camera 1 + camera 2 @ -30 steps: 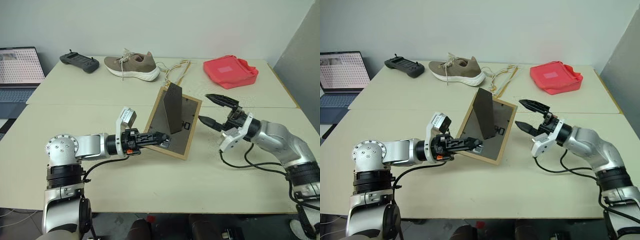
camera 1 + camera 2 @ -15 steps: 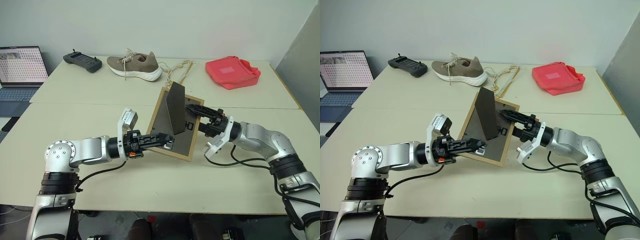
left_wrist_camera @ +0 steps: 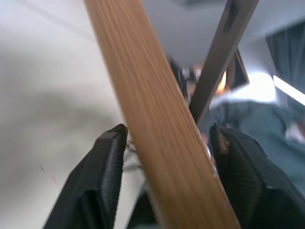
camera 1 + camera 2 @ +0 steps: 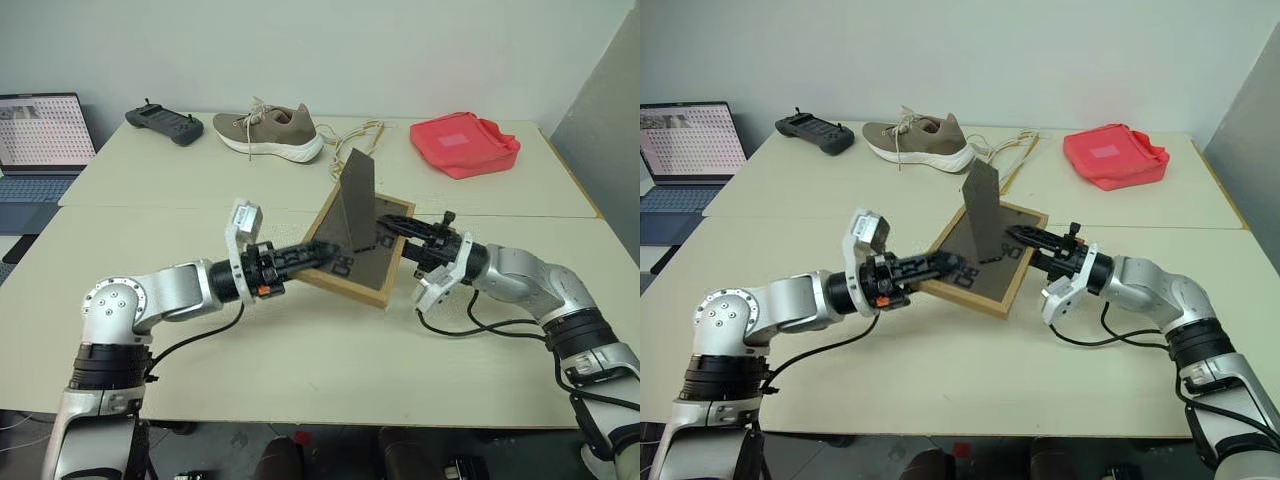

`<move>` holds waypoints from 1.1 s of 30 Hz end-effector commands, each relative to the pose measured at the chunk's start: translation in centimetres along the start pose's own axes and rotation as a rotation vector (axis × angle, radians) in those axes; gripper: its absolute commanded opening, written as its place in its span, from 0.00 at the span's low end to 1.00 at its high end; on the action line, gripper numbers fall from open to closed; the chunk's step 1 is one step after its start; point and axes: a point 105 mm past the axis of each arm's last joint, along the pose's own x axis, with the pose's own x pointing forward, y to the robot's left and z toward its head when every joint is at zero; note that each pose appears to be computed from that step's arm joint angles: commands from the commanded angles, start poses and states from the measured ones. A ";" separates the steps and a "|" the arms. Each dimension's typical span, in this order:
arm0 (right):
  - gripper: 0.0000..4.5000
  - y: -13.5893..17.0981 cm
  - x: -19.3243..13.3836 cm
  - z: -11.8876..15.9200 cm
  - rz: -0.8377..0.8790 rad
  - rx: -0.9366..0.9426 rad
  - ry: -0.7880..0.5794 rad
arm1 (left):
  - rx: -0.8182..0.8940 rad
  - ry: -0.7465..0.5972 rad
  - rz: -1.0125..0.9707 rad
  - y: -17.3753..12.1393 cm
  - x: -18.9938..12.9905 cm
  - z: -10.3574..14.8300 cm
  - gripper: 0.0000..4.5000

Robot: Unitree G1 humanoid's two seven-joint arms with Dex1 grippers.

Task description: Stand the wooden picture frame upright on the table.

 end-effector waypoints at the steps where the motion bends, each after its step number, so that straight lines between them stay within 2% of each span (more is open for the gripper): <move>1: 0.29 -1.1 -0.3 -1.0 -0.074 0.209 0.048 | 0.095 -0.087 0.045 -0.7 -1.8 2.0 0.86; 3: 0.29 -1.1 0.1 -2.0 -0.087 0.378 0.094 | 0.164 -0.086 0.096 -0.6 -2.3 1.9 0.94; 5: 0.29 -1.0 0.9 -2.5 -0.096 0.621 0.108 | 0.323 -0.047 0.168 -1.0 -2.5 1.3 1.00; 7: 0.29 -0.7 1.7 -2.6 -0.083 0.879 0.097 | 0.492 -0.021 0.223 -1.6 -2.3 0.8 1.00; 12: 0.29 0.6 3.7 -2.7 -0.045 1.561 0.067 | 0.845 -0.015 0.348 -0.8 -1.4 -0.7 1.00; 15: 0.29 0.9 4.1 -2.3 0.004 1.799 0.017 | 0.983 -0.012 0.362 -0.5 -1.1 -1.2 1.00; 18: 0.29 2.7 4.1 -1.6 0.105 1.869 0.034 | 0.982 0.005 0.329 -0.3 -1.2 -2.1 1.00; 20: 0.29 4.1 4.1 -1.2 0.163 1.830 0.058 | 0.983 0.014 0.316 -0.3 -1.3 -2.5 1.00; 28: 0.29 8.2 3.1 -0.6 0.188 1.679 0.158 | 0.965 0.041 0.310 0.6 -1.6 -3.2 1.00; 33: 0.29 9.4 2.0 -0.2 0.201 1.695 0.181 | 0.973 0.070 0.311 1.2 -1.4 -3.1 1.00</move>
